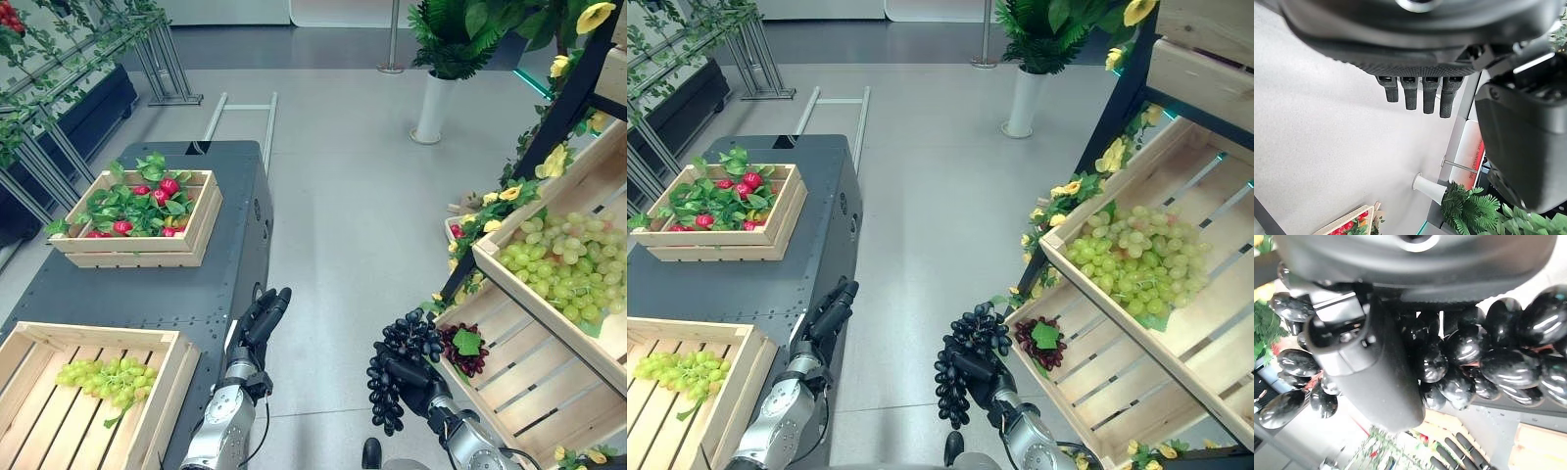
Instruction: Pick up the fruits from the basket on one side to the basket on the other side
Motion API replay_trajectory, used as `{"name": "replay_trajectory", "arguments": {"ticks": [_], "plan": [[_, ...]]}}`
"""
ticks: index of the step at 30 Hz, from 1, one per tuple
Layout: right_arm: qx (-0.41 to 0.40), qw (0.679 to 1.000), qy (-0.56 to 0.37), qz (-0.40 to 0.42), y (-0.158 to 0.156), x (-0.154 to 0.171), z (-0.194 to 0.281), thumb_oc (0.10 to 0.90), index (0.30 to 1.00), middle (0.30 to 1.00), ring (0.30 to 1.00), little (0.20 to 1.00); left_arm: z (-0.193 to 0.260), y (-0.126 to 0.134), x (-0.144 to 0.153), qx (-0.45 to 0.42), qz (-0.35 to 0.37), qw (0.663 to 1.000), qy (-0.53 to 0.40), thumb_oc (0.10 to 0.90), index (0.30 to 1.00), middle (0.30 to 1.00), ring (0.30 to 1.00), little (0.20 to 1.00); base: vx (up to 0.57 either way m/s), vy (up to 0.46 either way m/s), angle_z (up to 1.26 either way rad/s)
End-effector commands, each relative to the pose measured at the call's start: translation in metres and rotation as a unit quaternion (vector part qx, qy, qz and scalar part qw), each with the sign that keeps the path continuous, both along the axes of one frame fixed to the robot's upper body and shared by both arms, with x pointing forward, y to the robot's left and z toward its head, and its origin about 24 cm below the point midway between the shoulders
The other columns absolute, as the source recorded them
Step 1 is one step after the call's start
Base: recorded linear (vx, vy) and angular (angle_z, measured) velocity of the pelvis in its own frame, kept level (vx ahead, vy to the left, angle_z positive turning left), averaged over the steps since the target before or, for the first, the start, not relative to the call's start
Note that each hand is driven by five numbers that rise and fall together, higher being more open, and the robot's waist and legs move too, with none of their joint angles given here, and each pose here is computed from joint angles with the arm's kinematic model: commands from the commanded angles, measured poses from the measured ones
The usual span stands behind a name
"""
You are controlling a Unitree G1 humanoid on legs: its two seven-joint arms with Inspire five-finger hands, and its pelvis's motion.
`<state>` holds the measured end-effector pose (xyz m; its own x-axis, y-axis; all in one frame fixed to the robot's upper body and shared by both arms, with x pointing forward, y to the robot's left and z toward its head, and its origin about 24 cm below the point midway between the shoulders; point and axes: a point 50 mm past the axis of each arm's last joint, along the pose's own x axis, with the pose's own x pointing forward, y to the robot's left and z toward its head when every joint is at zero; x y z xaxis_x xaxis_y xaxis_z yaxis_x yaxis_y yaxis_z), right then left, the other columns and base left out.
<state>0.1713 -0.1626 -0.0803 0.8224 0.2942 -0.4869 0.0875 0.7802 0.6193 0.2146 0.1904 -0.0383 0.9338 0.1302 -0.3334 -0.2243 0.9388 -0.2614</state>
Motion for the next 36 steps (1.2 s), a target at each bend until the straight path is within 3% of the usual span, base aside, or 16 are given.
{"name": "replay_trajectory", "arguments": {"ticks": [1, 8, 11, 17, 23, 27, 31, 36], "plan": [[0.025, 0.996, -0.086, -0.007, 0.008, 0.034, 0.029, 0.400, 0.300, 0.300, 0.300, 0.300, 0.026, -0.001, 0.023, -0.016, 0.009, 0.997, -0.079, 0.800, 0.900, 0.900, 0.900, 0.900, -0.10, -0.004, -0.21], [0.039, 0.995, -0.078, -0.043, 0.004, 0.043, 0.027, 0.400, 0.300, 0.300, 0.300, 0.300, 0.022, -0.005, 0.022, -0.007, 0.010, 0.997, -0.071, 0.800, 0.900, 0.900, 0.900, 0.900, -0.07, 0.193, -0.70], [0.059, 0.992, -0.071, -0.084, 0.000, 0.036, 0.022, 0.400, 0.300, 0.300, 0.300, 0.300, 0.032, 0.002, 0.028, 0.022, -0.001, 0.995, -0.100, 0.800, 0.900, 0.900, 0.900, 0.900, -0.02, 0.211, -0.51], [0.063, 0.989, -0.044, -0.123, -0.008, 0.027, 0.011, 0.400, 0.300, 0.300, 0.300, 0.300, 0.022, 0.017, 0.018, 0.033, 0.015, 0.997, -0.071, 0.800, 0.900, 0.900, 0.900, 0.900, -0.05, 0.134, -0.08], [0.075, 0.991, -0.024, -0.110, 0.000, 0.030, 0.005, 0.400, 0.300, 0.300, 0.300, 0.300, 0.017, 0.029, 0.014, 0.035, 0.051, 0.997, -0.052, 0.800, 0.900, 0.900, 0.900, 0.900, -0.06, 0.014, -0.85], [0.073, 0.988, -0.032, -0.136, -0.005, 0.029, 0.000, 0.400, 0.300, 0.300, 0.300, 0.300, 0.018, 0.021, 0.021, 0.029, 0.036, 0.997, -0.060, 0.800, 0.900, 0.900, 0.900, 0.900, 0.00, -0.204, -0.01], [0.069, 0.986, -0.032, -0.146, 0.001, 0.042, 0.008, 0.400, 0.300, 0.300, 0.300, 0.300, 0.011, 0.016, 0.022, 0.002, 0.078, 0.997, -0.021, 0.800, 0.900, 0.900, 0.900, 0.900, 0.00, -0.264, 0.04], [0.048, 0.986, -0.041, -0.154, -0.005, 0.042, 0.012, 0.400, 0.300, 0.300, 0.300, 0.300, 0.005, -0.009, 0.019, -0.032, 0.025, 0.999, -0.018, 0.800, 0.900, 0.900, 0.900, 0.900, 0.09, -0.183, 0.00]]}}
